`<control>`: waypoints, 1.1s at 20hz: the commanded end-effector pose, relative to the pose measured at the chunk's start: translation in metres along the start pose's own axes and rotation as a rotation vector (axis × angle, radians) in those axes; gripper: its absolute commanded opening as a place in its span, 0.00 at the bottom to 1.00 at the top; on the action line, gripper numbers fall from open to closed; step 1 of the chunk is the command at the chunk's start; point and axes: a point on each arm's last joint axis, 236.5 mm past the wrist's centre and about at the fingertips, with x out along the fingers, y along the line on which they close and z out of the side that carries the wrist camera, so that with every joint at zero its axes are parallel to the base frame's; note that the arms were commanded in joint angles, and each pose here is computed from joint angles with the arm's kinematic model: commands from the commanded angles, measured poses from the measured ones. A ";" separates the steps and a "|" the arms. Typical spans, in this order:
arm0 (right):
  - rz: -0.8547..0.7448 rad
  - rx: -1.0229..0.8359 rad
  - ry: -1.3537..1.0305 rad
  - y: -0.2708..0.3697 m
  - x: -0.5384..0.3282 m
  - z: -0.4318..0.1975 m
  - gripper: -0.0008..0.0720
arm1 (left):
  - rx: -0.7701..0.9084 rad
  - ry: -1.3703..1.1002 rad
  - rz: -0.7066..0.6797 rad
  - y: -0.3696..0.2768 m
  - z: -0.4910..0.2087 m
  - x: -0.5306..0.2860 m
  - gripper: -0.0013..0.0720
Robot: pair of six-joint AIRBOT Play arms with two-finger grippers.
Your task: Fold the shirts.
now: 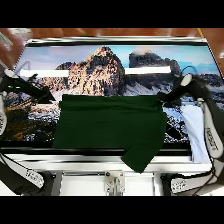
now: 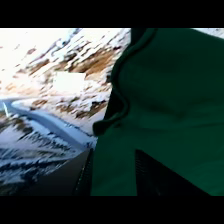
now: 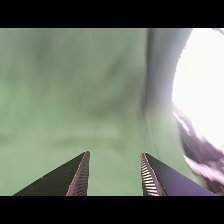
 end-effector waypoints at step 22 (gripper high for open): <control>0.017 0.246 -0.046 -0.118 -0.078 -0.136 0.94 | -0.381 0.236 -0.228 0.060 -0.263 0.063 0.73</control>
